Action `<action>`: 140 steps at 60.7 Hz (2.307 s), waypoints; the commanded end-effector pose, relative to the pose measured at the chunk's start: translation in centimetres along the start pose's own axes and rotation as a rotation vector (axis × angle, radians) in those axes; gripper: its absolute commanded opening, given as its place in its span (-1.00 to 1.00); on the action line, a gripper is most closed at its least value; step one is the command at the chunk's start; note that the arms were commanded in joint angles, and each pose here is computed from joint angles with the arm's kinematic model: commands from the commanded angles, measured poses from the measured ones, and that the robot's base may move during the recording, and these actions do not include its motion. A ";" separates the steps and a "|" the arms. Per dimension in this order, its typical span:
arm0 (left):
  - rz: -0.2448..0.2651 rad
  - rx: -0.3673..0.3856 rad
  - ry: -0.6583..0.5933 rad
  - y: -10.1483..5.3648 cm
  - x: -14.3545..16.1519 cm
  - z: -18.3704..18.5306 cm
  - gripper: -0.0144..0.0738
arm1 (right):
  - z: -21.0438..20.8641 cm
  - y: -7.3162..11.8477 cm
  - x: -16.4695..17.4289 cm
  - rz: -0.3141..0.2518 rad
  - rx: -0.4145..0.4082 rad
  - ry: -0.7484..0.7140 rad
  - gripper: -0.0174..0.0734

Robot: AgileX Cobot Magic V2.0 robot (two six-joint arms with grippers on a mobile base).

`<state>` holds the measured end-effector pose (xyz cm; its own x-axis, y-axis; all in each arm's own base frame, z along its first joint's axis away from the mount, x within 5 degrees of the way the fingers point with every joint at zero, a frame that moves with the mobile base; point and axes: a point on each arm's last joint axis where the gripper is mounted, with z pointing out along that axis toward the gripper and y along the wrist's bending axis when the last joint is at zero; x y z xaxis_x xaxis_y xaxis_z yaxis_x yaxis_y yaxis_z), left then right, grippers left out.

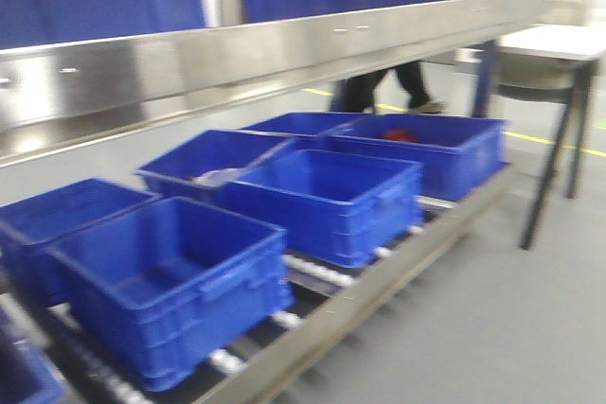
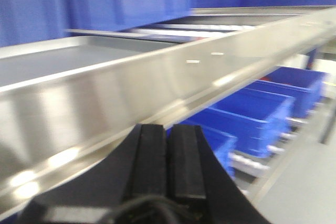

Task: Grab orange capacitor from left shelf to right conveyor
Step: 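Drive the base to the red table holding the capacitor in the right gripper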

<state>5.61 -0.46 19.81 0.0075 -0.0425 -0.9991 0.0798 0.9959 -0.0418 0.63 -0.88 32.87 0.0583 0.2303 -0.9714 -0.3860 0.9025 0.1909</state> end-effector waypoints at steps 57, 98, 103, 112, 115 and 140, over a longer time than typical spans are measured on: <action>-0.007 0.003 -0.068 0.0 0.0 0.0 -0.96 | -0.2 0.4 -1.5 -0.020 -0.034 -0.103 -0.51; -0.007 0.003 -0.068 0.0 0.0 0.0 -0.96 | -0.2 0.4 -1.5 -0.020 -0.034 -0.103 -0.51; -0.007 0.003 -0.068 0.0 0.0 0.0 -0.96 | -0.2 0.4 -1.5 -0.020 -0.034 -0.103 -0.51; -0.007 0.003 -0.068 0.0 0.0 0.0 -0.96 | -0.2 0.4 -1.5 -0.020 -0.034 -0.103 -0.51; -0.007 0.003 -0.068 0.0 0.0 0.0 -0.96 | -0.2 0.4 -1.5 -0.020 -0.034 -0.103 -0.51; -0.007 0.003 -0.068 0.0 0.0 0.0 -0.96 | -0.2 0.4 -1.5 -0.020 -0.034 -0.103 -0.51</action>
<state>5.61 -0.46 19.81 0.0075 -0.0425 -0.9991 0.0798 0.9959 -0.0418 0.63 -0.88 32.88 0.0597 0.2309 -0.9711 -0.3867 0.9023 0.1908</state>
